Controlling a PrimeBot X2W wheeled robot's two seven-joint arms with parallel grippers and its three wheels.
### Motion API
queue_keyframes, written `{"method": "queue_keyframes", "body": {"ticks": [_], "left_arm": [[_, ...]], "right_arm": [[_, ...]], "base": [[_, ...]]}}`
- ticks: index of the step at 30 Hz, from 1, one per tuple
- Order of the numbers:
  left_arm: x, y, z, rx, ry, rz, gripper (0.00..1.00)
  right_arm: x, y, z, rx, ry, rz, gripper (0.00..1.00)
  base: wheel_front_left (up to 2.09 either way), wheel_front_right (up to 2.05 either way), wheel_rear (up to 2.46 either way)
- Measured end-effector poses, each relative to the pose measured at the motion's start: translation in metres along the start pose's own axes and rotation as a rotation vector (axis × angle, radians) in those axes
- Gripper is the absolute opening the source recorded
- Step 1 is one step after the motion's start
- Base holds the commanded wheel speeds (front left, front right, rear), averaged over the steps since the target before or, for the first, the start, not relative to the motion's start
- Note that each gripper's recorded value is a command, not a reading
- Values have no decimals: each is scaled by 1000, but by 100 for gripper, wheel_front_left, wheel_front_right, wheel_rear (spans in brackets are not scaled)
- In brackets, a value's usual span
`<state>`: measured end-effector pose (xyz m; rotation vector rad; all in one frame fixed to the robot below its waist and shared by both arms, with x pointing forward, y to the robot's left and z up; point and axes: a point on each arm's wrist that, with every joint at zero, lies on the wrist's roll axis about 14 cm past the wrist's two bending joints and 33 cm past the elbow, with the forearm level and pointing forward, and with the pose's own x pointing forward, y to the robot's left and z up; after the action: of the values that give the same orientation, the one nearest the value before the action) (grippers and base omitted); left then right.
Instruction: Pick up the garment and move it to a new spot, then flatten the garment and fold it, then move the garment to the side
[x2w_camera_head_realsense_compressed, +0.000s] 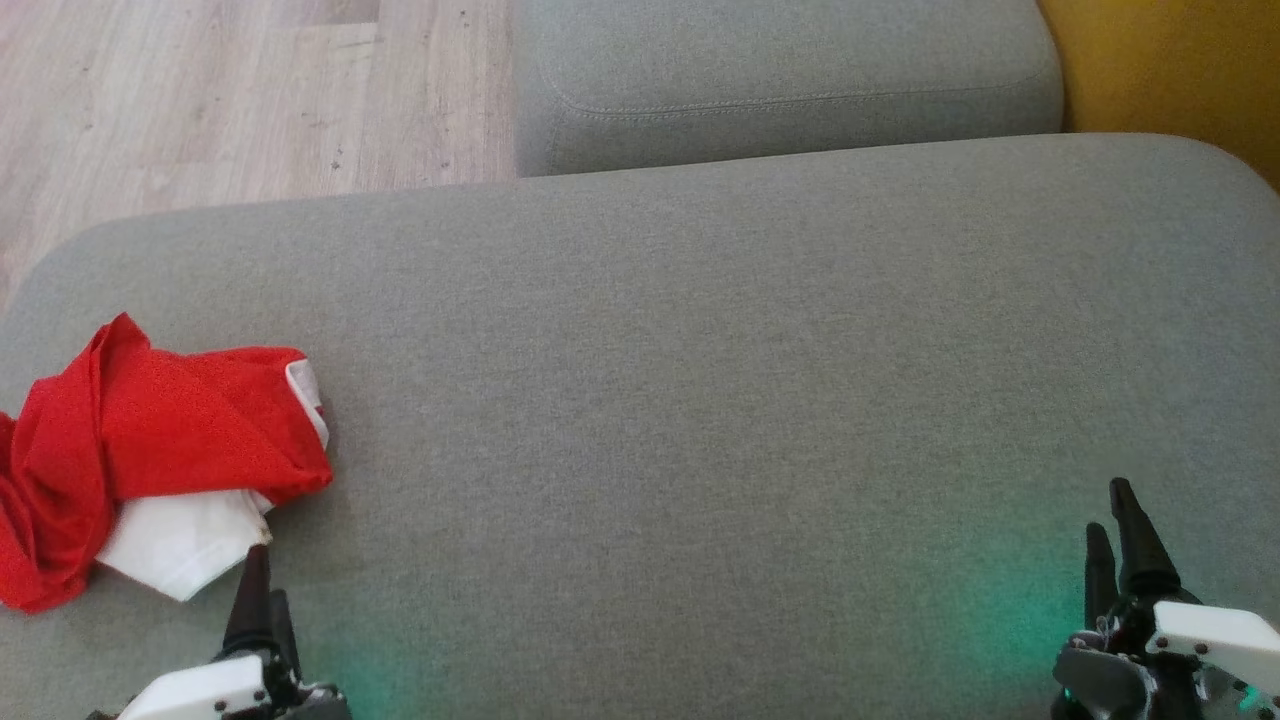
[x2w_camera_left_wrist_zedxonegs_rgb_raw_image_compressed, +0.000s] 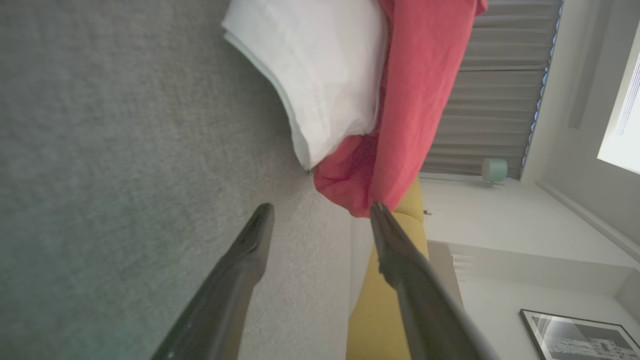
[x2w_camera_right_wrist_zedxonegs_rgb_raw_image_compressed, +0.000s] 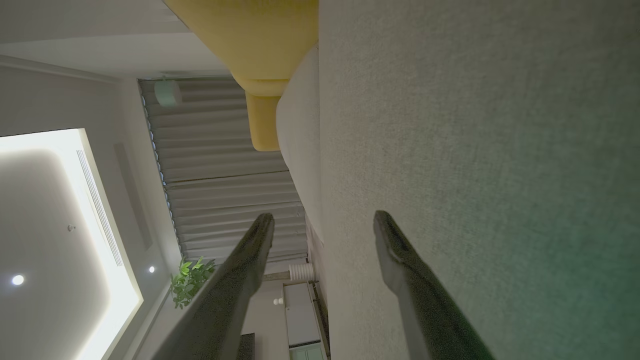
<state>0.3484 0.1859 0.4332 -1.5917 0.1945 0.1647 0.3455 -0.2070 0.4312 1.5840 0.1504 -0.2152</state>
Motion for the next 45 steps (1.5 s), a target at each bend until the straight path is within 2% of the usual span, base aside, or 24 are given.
{"method": "queue_keyframes", "body": {"ticks": [11,27,33,39,45], "left_arm": [[1,-11,3,2,-23,-34,100],[-1,-14,20,0,-105,-45,100],[-2,-22,28,81,-133,-63,100],[-3,-30,39,196,-178,-67,100],[-1,-62,28,324,-164,-160,100]], "right_arm": [[1,6,-3,-35,-6,16,100],[0,18,1,-153,-37,50,100],[0,29,4,-246,-57,82,100],[1,42,4,-392,-68,117,100],[2,54,-6,-555,-57,157,100]], "base": [[0,0,0],[0,0,0],[0,0,0],[0,0,0],[0,0,0]]}}
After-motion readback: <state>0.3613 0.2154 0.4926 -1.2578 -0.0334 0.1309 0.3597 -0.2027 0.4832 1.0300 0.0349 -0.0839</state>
